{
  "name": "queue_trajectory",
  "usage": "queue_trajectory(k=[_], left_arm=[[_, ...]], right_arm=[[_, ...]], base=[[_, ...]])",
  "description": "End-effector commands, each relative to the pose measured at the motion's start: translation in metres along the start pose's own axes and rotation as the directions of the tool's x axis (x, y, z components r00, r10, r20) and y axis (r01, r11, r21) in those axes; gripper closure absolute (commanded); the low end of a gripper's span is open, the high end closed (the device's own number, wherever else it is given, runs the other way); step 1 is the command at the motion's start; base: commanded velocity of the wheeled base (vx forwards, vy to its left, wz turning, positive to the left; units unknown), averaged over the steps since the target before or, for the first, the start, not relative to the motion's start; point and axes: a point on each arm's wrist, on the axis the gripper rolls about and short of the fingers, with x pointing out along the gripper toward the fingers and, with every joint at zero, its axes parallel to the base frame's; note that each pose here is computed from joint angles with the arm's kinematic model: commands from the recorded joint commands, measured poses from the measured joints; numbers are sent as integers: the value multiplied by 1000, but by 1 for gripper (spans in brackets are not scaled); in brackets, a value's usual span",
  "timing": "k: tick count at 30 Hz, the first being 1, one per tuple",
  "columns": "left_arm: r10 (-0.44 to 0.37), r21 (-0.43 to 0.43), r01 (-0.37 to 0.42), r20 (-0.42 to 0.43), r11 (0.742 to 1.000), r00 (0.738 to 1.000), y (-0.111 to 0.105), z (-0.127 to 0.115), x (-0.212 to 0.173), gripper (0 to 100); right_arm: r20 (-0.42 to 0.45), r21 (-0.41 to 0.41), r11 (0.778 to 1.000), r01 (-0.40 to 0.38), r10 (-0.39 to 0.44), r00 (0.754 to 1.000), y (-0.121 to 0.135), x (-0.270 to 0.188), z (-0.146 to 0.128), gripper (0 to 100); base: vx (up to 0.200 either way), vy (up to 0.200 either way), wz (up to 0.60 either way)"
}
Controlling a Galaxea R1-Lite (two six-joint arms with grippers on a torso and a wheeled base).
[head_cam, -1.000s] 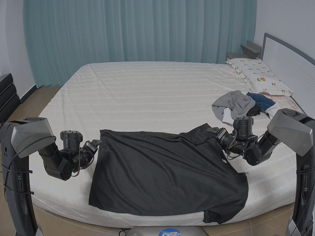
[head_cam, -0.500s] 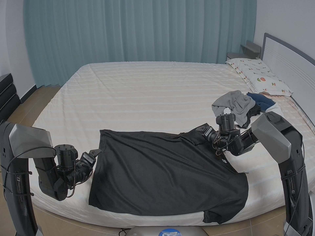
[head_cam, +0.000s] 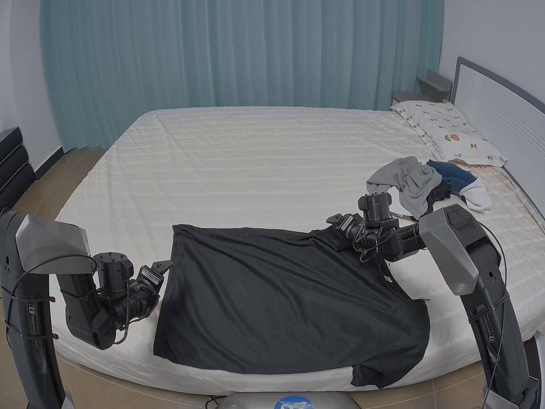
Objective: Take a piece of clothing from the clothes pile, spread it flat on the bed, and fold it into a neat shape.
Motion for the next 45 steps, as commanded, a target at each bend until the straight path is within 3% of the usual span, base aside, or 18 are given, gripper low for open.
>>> queue_trajectory(k=[1, 4, 8, 13, 15, 18, 19, 25, 28, 32, 37, 38, 45], left_arm=[[3, -2, -3, 0, 1000, 1000, 1, 0, 0, 0], [3, -2, -3, 0, 1000, 1000, 1, 0, 0, 0], [3, -4, -3, 0, 1000, 1000, 1, 0, 0, 0], [2, -16, -2, 2, 1000, 1000, 1, 0, 0, 0], [0, -23, 1, 4, 1000, 1000, 0, 0, 0, 0], [1, -24, -1, 3, 1000, 1000, 0, 0, 0, 0], [1, -24, -1, 3, 1000, 1000, 0, 0, 0, 0], [0, -23, 0, 2, 1000, 1000, 0, 0, 0, 0], [2, -23, -2, 2, 1000, 1000, 0, 0, 0, 0], [0, -23, 0, 2, 1000, 1000, 0, 0, 0, 0], [1, -23, -1, 3, 1000, 1000, 0, 0, 0, 0], [0, -23, 0, 2, 1000, 1000, 0, 0, 0, 0], [0, -23, 0, 2, 1000, 1000, 0, 0, 0, 0]], right_arm=[[43, 13, 1000, -5, 5, 999, -12, 15, 8, 0], [132, 5, 995, -101, 100, 986, -5, 13, 21, 0], [235, -32, 971, -237, 238, 942, 5, 11, 31, 0], [308, -136, 920, -369, 393, 867, 31, -10, 58, 0], [292, -168, 901, -400, 433, 853, 40, -18, 65, 0], [253, -194, 907, -374, 414, 874, 36, -15, 63, 0], [218, -232, 916, -326, 376, 901, 26, -7, 54, 0], [158, -237, 941, -241, 282, 946, -13, 20, 25, 0], [150, -260, 944, -204, 248, 957, -25, 27, 16, 0], [156, -251, 962, -107, 149, 976, -35, 25, 25, 0], [195, -241, 967, -86, 134, 972, -26, 14, 44, 0], [217, -229, 969, -90, 141, 966, -18, -3, 64, 0], [208, -221, 971, -88, 135, 969, -31, -25, 83, 0]], base=[[0, 0, 0], [0, 0, 0], [0, 0, 0], [0, 0, 0], [0, 0, 0], [0, 0, 0], [0, 0, 0], [0, 0, 0], [0, 0, 0], [0, 0, 0], [0, 0, 0], [0, 0, 0], [0, 0, 0]])
